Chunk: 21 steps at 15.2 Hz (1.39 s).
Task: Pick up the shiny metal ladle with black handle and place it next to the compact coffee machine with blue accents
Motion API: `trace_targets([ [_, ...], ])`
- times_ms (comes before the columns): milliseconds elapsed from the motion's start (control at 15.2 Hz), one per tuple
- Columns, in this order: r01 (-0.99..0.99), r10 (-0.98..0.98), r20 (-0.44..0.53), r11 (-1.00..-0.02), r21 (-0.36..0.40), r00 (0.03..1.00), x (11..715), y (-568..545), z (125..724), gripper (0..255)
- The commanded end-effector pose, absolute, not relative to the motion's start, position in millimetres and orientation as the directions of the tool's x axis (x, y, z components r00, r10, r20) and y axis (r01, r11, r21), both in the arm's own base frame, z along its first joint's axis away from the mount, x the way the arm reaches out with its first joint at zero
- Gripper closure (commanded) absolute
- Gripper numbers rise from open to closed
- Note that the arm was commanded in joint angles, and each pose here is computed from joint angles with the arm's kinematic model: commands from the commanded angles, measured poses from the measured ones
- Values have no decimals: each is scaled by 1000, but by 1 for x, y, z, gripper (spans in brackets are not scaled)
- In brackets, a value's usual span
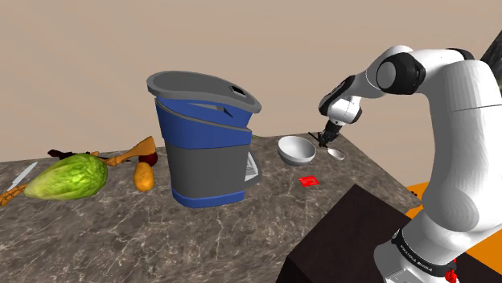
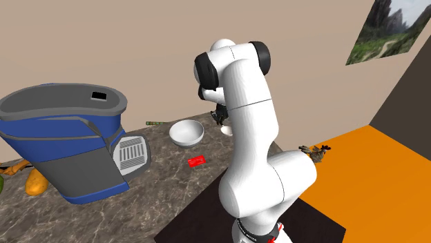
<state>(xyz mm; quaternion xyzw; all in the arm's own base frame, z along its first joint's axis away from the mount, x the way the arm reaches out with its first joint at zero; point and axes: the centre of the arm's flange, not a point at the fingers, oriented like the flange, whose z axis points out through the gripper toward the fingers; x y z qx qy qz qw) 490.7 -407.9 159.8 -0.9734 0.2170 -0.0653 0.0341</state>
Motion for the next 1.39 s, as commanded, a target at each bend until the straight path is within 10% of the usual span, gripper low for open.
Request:
trace_targets([
  [0, -417, -426, 110, -904, -96, 898, 491, -407, 159, 255],
  [1320, -417, -426, 111, -904, -96, 898, 491, -407, 259, 255],
])
